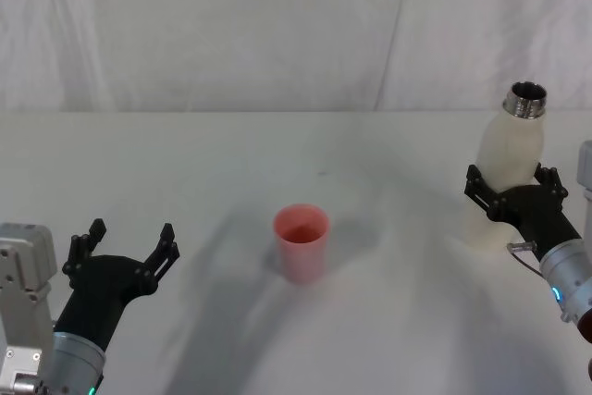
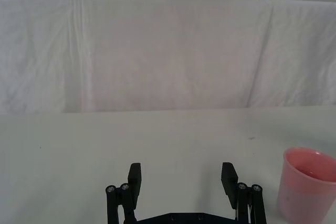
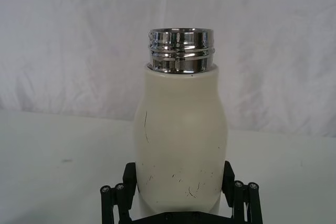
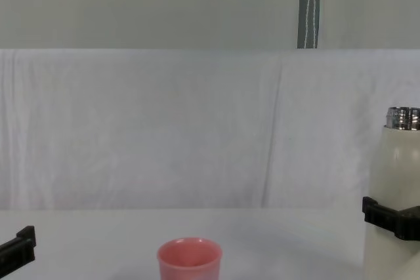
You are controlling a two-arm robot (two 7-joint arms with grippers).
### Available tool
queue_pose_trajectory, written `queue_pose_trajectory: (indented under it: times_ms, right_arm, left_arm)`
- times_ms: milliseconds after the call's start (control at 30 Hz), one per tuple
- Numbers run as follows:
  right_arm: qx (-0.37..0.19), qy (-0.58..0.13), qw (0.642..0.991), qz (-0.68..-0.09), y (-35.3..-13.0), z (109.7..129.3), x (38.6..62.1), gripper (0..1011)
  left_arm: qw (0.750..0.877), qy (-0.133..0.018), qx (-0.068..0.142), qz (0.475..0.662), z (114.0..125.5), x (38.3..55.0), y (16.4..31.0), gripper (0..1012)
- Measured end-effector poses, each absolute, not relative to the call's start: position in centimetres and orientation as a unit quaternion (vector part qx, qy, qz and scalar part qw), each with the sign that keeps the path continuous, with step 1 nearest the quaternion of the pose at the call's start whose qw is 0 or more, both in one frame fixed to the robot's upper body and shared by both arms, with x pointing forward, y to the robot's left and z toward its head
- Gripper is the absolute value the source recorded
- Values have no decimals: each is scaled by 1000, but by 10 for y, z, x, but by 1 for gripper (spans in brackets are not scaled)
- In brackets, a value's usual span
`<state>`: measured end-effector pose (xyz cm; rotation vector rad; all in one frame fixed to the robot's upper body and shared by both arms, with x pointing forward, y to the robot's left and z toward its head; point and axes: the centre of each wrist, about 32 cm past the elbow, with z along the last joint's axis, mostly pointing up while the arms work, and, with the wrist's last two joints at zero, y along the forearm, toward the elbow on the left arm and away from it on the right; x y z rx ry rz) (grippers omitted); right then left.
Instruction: Grasp the thermos with one hand and pour water into the cup lid.
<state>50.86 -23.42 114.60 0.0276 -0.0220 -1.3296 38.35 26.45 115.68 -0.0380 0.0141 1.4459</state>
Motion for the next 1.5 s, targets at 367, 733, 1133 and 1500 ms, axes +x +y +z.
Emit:
queue_pose_trajectory:
  times_ms: [367, 733, 1133, 1500]
  right_arm:
    - [21, -4, 786, -618, -234, 1146, 507, 1001]
    - [26, -3, 786, -617, -235, 1150, 504, 1001]
    - [22, -5, 790, -613, -235, 1153, 498, 1001]
    - [22, -4, 788, -615, -236, 1152, 491, 1001]
  left_arm:
    - [750, 6, -17, 662, 1157, 384, 265, 1001]
    - [750, 6, -17, 662, 1157, 384, 265, 1001]
    - [750, 6, -17, 662, 1157, 384, 265, 1001]
    - [750, 6, -17, 662, 1157, 384, 265, 1001]
